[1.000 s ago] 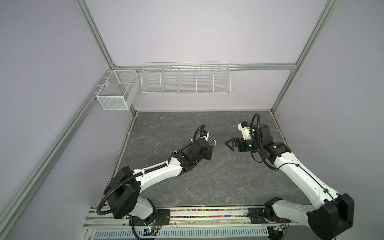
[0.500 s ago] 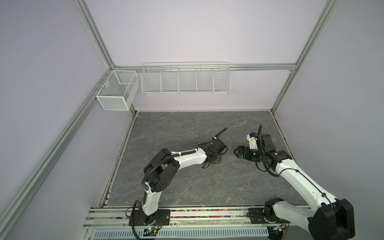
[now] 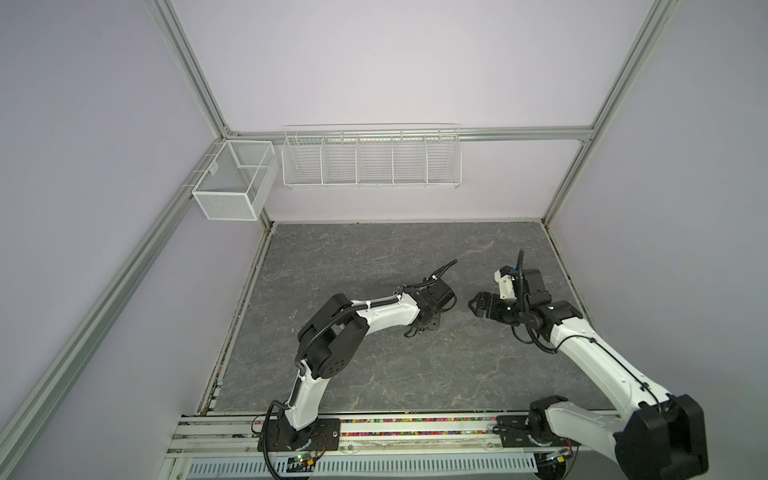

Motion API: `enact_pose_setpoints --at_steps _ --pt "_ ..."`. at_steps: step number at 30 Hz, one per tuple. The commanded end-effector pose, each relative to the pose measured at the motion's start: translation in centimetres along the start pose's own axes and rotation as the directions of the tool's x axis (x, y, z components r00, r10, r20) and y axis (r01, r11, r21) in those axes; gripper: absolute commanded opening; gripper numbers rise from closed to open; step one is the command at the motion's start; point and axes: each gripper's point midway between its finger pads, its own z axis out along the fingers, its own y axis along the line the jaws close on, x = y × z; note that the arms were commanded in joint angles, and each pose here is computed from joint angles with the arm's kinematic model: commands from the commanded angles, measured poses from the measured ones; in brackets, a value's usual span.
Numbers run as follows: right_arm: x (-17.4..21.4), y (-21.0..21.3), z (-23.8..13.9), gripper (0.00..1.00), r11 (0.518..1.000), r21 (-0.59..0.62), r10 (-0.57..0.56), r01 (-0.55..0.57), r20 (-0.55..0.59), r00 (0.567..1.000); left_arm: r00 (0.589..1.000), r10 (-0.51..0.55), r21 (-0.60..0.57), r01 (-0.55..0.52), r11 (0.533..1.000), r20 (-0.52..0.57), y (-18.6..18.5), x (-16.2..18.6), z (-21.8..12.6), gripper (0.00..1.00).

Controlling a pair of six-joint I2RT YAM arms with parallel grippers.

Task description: Unlock with the key

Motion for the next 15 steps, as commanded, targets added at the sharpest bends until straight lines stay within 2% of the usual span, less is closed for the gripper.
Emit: enact_pose_setpoints --at_steps 1,5,6,9,10,13,15 --pt "-0.3 -0.8 0.0 0.93 0.999 0.033 0.002 -0.003 0.027 1.0 1.0 -0.009 -0.017 0.009 1.0 0.007 0.1 -0.5 -1.1 0.45" --pt "-1.2 -1.8 -0.4 0.94 0.995 0.096 -0.007 0.001 0.062 0.998 1.0 -0.002 0.015 0.002 1.0 0.029 -0.3 -1.5 -3.3 0.67" --pt "-1.5 -2.2 -0.5 0.95 0.992 0.125 -0.015 0.006 0.073 0.997 0.999 -0.001 0.027 0.0 1.0 0.034 -0.4 -1.7 -4.0 0.76" --pt "-3.2 -4.2 -1.8 0.98 0.969 0.249 -0.033 -0.004 0.146 0.989 0.998 -0.004 0.062 0.0 0.998 0.069 -0.3 -2.6 -7.1 0.86" --pt "-3.9 -5.3 -2.5 0.89 0.952 0.304 -0.037 -0.021 0.182 0.983 0.995 -0.024 0.051 0.02 0.998 0.093 0.2 -3.1 -8.3 0.9" --pt "-6.2 -8.5 -4.9 0.89 0.883 0.46 -0.059 -0.092 0.304 0.951 0.979 -0.062 0.016 0.06 0.998 0.195 2.8 -5.3 -12.2 0.96" --pt "-7.5 -11.0 -6.4 0.89 0.83 0.535 -0.071 -0.162 0.389 0.918 0.952 -0.117 -0.005 0.123 0.992 0.284 5.9 -7.1 -14.7 1.0"
